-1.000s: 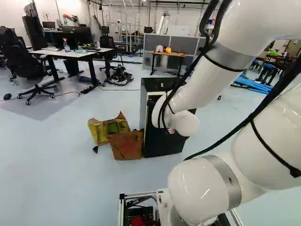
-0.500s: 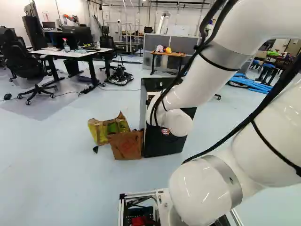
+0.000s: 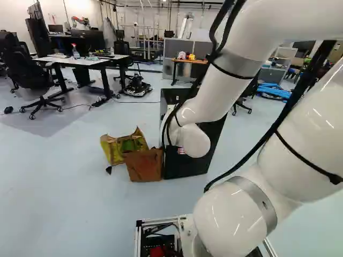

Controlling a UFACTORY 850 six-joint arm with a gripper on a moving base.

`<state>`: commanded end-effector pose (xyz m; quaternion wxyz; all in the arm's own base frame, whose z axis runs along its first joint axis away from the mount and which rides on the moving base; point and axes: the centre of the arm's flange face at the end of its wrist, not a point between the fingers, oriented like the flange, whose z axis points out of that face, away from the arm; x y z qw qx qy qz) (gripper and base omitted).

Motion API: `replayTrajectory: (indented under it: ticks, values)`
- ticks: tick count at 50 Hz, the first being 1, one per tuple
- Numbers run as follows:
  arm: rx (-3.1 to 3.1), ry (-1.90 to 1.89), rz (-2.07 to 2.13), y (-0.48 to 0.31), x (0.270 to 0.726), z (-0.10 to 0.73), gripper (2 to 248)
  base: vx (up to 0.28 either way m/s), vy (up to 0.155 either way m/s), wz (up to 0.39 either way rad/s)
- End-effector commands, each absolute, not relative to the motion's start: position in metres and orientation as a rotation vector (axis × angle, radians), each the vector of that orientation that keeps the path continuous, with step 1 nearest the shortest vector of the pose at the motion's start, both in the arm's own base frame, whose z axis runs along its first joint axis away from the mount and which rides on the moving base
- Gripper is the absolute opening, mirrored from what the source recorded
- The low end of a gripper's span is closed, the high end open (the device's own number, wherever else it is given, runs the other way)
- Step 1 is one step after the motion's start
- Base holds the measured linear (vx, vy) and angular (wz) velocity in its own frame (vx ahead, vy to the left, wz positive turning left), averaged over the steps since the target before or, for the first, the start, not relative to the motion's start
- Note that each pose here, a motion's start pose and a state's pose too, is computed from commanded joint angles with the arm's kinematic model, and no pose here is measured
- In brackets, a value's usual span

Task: Grab a drink from the fridge

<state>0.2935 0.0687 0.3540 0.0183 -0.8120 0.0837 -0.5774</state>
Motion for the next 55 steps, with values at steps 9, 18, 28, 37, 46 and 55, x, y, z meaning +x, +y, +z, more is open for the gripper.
replayTrajectory:
  ticks: [9,18,28,37,46,55]
  values:
    - [-2.500,0.230,-1.827,0.079,0.298,0.350,247,0.000,0.000,0.000]
    - [-2.482,0.229,-1.873,0.082,0.304,0.347,247,0.000,0.000,0.000]
    - [-2.465,0.241,-1.931,0.081,0.306,0.343,247,0.000,0.000,0.000]
    - [-2.454,0.245,-1.974,0.080,0.308,0.339,247,0.000,0.000,0.000]
    - [-2.446,0.243,-2.010,0.080,0.312,0.334,247,0.000,0.000,0.000]
    - [-2.441,0.238,-2.040,0.081,0.319,0.328,247,0.000,0.000,0.000]
